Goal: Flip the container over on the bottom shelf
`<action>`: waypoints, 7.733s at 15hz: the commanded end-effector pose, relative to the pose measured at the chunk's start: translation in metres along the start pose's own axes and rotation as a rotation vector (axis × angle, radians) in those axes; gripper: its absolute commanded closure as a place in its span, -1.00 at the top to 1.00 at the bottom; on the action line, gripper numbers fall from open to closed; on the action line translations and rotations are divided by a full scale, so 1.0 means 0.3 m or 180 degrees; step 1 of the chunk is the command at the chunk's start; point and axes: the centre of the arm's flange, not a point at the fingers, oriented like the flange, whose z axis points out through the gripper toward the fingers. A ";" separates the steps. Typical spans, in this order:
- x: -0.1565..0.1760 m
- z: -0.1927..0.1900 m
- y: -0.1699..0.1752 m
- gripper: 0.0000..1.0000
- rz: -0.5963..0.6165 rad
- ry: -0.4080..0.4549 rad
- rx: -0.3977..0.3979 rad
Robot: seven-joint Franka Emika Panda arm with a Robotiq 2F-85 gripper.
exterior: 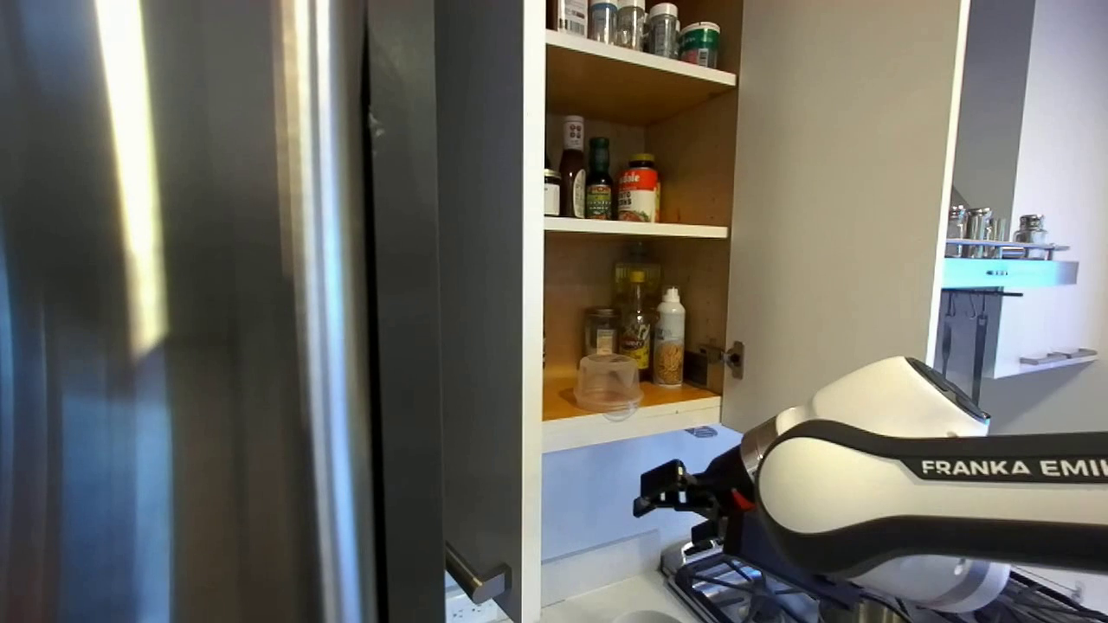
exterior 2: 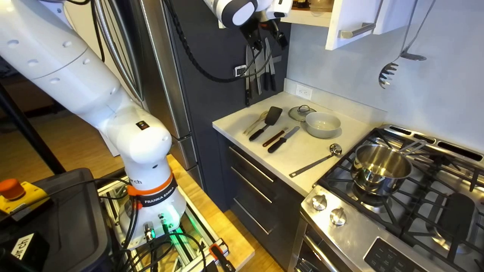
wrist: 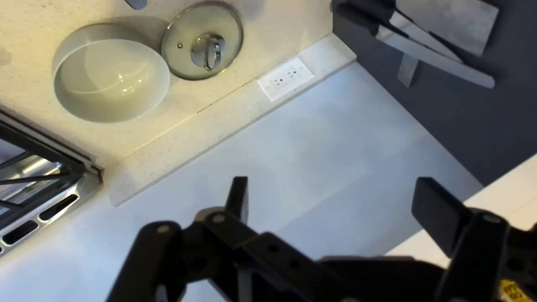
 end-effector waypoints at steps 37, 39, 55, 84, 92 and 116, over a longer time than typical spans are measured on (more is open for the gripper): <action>0.263 -0.018 -0.073 1.00 0.1866 0.0986 0.1443; 0.267 0.002 -0.064 1.00 0.2000 0.0970 0.1487; 0.303 0.239 0.026 1.00 0.2010 0.1252 0.2020; 0.359 0.259 0.063 1.00 0.2015 0.1611 0.2289; 0.354 0.279 0.074 0.13 0.2108 0.1586 0.2294; 0.518 0.074 -0.116 -0.88 0.0118 0.1340 0.1715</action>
